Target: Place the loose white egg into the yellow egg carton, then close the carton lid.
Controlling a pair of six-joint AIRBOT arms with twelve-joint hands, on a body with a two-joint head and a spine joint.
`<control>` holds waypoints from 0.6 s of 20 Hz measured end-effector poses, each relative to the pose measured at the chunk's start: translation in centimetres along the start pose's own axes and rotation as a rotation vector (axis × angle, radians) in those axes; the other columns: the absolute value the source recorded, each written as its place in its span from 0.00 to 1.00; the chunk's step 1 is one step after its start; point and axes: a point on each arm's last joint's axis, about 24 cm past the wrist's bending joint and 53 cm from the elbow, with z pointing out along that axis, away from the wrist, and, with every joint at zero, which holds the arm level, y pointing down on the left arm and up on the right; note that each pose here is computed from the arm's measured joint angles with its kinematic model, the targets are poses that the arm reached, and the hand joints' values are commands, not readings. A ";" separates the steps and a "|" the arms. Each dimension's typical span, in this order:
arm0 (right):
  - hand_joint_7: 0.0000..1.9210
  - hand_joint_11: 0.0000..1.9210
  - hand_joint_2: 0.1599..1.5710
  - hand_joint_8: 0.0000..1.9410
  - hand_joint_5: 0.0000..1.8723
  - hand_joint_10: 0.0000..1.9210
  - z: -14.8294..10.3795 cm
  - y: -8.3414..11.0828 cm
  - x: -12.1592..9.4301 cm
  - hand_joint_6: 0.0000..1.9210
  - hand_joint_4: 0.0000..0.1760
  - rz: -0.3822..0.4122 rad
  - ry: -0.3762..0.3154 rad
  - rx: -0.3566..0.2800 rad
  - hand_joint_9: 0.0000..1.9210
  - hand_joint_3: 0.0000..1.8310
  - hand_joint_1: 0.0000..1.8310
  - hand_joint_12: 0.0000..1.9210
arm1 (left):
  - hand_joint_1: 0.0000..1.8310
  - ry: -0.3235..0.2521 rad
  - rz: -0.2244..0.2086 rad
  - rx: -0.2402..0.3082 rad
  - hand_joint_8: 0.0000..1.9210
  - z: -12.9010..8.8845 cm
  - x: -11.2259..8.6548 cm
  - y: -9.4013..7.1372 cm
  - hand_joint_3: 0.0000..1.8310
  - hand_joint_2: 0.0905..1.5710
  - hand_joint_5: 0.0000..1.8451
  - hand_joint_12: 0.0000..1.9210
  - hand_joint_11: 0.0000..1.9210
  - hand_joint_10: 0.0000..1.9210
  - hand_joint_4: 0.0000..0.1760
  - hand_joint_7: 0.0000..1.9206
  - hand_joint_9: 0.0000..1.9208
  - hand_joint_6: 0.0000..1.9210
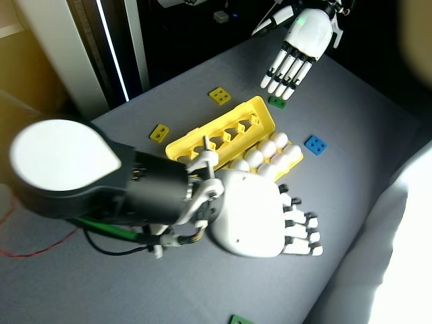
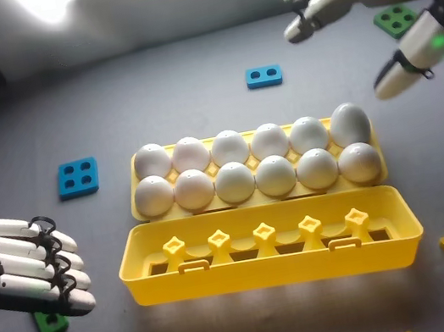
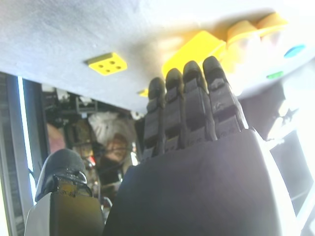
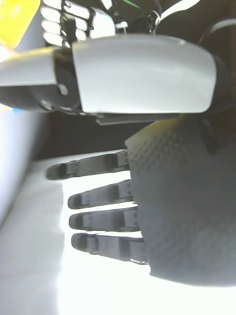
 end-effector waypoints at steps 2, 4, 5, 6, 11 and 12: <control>0.02 0.00 0.52 0.00 0.16 0.00 -1.2 1.8 0.9 0.00 0.40 -0.003 0.027 -0.054 0.00 0.00 0.44 0.00 | 0.00 0.000 -0.005 -0.007 0.00 0.0 0.1 0.2 0.00 0.65 0.14 0.14 0.00 0.00 0.00 0.13 0.09 0.00; 0.02 0.00 0.52 0.00 0.16 0.00 -2.2 2.5 1.6 0.00 0.39 0.004 0.045 -0.075 0.00 0.00 0.44 0.00 | 0.00 0.006 -0.014 -0.024 0.00 0.2 0.5 0.6 0.00 0.66 0.14 0.13 0.00 0.00 0.00 0.12 0.09 0.00; 0.02 0.00 0.51 0.00 0.16 0.00 -2.8 2.4 1.8 0.00 0.38 0.013 0.049 -0.072 0.00 0.00 0.44 0.00 | 0.00 0.012 -0.021 -0.027 0.00 0.4 0.8 0.6 0.00 0.66 0.14 0.15 0.00 0.00 0.00 0.12 0.09 0.00; 0.01 0.00 0.52 0.00 0.15 0.00 -3.5 1.9 2.3 0.00 0.38 0.014 0.059 -0.057 0.00 0.00 0.43 0.00 | 0.00 0.016 -0.024 -0.023 0.00 0.6 1.0 0.4 0.00 0.66 0.14 0.15 0.00 0.00 0.00 0.12 0.09 0.00; 0.00 0.00 0.52 0.00 0.12 0.00 -7.5 -0.2 3.1 0.00 0.24 0.015 0.060 0.035 0.00 0.00 0.41 0.00 | 0.00 -0.003 -0.035 -0.033 0.00 0.9 0.9 0.5 0.00 0.66 0.14 0.16 0.00 0.00 0.00 0.13 0.10 0.00; 0.00 0.00 0.52 0.00 0.11 0.00 -7.9 -0.3 3.8 0.00 0.22 0.009 0.071 0.047 0.00 0.00 0.41 0.00 | 0.00 -0.012 -0.046 -0.037 0.00 1.0 0.8 0.7 0.00 0.66 0.14 0.16 0.00 0.00 0.00 0.13 0.10 0.00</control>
